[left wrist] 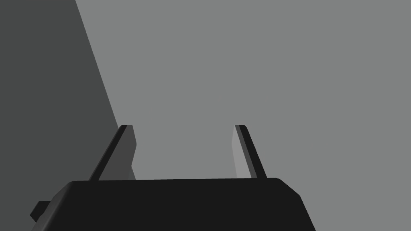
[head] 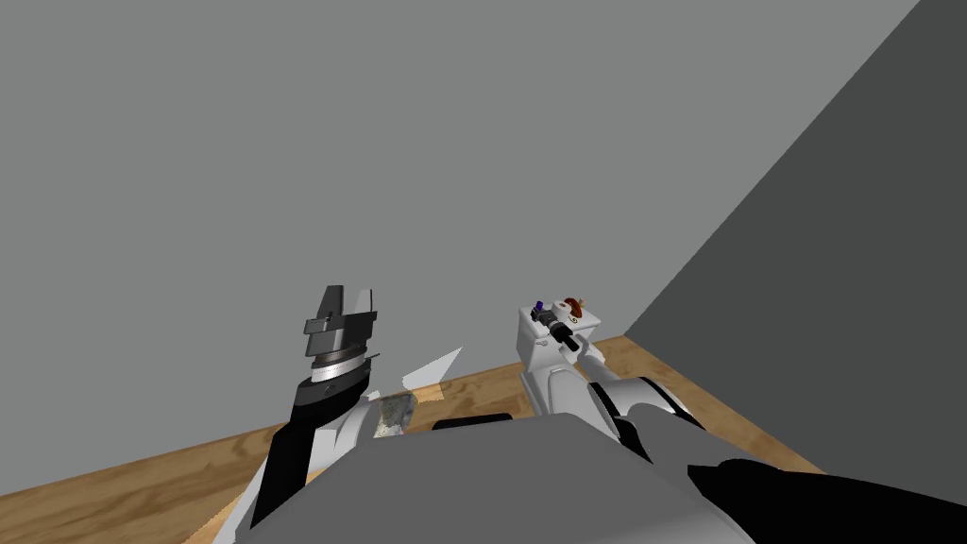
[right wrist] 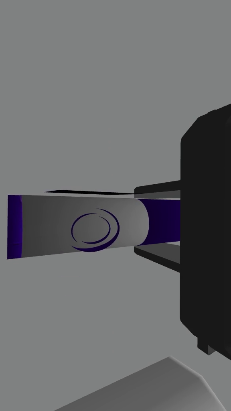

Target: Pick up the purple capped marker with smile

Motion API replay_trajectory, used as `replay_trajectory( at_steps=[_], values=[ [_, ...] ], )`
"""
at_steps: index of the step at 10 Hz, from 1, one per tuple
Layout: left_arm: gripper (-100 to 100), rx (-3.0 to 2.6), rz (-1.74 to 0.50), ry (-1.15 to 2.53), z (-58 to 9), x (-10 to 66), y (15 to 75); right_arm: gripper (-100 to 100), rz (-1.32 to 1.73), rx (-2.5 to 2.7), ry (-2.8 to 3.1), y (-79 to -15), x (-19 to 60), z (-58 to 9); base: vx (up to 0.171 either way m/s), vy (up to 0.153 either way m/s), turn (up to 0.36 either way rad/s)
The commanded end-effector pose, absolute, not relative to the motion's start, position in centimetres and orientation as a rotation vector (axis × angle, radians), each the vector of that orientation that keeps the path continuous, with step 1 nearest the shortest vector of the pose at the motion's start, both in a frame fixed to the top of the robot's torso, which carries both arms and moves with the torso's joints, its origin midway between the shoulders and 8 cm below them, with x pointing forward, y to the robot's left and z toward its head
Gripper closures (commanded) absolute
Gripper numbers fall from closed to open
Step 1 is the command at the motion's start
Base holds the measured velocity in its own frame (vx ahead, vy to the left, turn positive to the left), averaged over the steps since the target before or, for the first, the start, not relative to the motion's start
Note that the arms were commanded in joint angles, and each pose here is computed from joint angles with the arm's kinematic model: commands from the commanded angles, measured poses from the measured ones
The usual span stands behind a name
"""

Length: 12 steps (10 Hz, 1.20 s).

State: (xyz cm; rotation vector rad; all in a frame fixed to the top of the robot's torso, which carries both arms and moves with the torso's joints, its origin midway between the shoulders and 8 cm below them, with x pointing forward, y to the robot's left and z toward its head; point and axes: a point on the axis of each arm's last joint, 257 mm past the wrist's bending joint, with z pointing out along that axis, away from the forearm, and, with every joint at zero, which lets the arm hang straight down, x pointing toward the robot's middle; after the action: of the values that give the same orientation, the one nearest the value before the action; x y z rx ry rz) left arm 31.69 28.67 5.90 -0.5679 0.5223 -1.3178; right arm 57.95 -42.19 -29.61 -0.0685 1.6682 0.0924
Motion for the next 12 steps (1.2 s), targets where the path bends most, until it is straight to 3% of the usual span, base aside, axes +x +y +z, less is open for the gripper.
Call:
replay_trajectory(
  at_steps=[1,10,12],
  values=[
    [0,-0.568,-1.318,0.522,5.9,31.7,28.7,100,0.086,-0.063,1.695,-42.4,56.7,-31.0,0.041,-0.015,-0.005],
    [0,-0.568,-1.318,0.522,5.9,31.7,28.7,100,0.105,-0.092,1.714,-40.8,52.3,-33.1,0.050,-0.013,-0.027],
    [0,-0.568,-1.318,0.522,5.9,31.7,28.7,100,0.118,-0.118,1.667,-39.7,53.2,-31.0,-0.003,0.000,-0.005]
  ],
)
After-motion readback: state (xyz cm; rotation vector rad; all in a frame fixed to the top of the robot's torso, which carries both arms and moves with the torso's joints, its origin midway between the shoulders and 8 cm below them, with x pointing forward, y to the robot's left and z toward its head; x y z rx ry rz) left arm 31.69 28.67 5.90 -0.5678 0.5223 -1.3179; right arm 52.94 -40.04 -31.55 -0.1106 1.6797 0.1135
